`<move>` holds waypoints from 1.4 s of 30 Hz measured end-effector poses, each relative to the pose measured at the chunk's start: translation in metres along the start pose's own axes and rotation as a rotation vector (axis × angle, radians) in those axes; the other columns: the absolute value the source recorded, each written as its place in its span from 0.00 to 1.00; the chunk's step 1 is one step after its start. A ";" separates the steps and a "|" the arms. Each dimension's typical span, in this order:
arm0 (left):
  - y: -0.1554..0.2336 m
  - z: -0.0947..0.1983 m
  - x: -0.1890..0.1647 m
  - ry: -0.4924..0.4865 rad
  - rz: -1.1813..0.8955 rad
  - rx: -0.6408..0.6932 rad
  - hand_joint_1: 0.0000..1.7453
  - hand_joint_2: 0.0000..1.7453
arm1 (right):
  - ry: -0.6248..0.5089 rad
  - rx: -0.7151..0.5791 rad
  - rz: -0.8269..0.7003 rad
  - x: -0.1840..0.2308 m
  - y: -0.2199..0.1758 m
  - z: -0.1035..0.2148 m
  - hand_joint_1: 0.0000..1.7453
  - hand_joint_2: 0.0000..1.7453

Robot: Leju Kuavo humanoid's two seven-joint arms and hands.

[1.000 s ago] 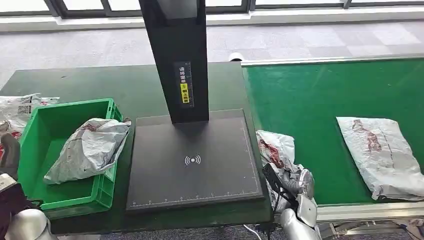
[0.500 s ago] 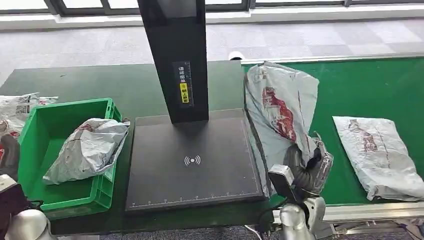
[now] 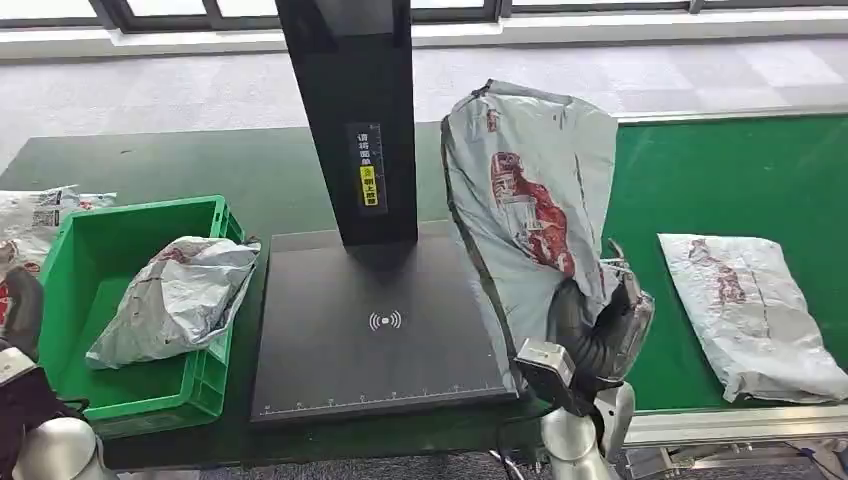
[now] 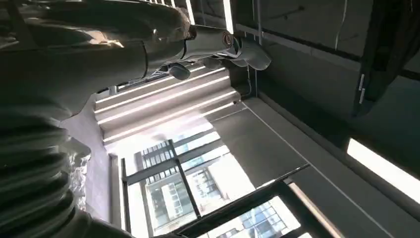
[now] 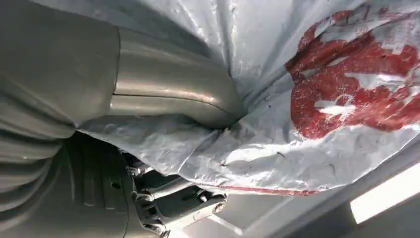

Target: Moved the parcel from conveyor to table for the left to box.

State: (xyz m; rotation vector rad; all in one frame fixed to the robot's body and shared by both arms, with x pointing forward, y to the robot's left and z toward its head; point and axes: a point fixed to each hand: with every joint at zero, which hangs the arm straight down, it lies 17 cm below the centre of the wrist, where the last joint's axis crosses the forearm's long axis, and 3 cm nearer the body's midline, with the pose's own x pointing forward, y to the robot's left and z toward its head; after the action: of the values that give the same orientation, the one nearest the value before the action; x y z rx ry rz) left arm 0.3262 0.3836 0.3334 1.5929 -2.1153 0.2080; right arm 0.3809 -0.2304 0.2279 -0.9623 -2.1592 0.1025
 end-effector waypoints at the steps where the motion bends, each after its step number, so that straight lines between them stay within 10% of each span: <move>1: -0.002 0.000 0.002 -0.002 0.006 -0.001 0.00 1.00 | -0.007 0.059 -0.029 0.007 0.018 0.004 1.00 1.00; 27: -0.012 0.002 0.009 -0.004 0.039 -0.018 0.00 1.00 | 0.006 0.574 -0.070 0.023 0.171 0.091 1.00 1.00; 28: -0.012 0.002 0.009 -0.004 0.039 -0.018 0.00 1.00 | 0.007 0.581 -0.070 0.022 0.173 0.093 0.08 1.00; 29: -0.012 0.002 0.009 -0.004 0.039 -0.018 0.00 1.00 | 0.011 0.588 -0.069 0.021 0.175 0.095 0.00 1.00; 42: -0.012 0.003 0.009 -0.004 0.038 -0.020 0.00 1.00 | 0.044 0.624 -0.031 0.011 0.182 0.108 0.00 1.00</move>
State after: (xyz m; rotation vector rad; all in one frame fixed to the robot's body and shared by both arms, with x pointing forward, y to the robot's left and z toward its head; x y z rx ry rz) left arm 0.3349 0.3709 0.3328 1.5434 -2.1454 0.1961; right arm 0.4143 -0.0698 0.0940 -0.5585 -1.9128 0.6875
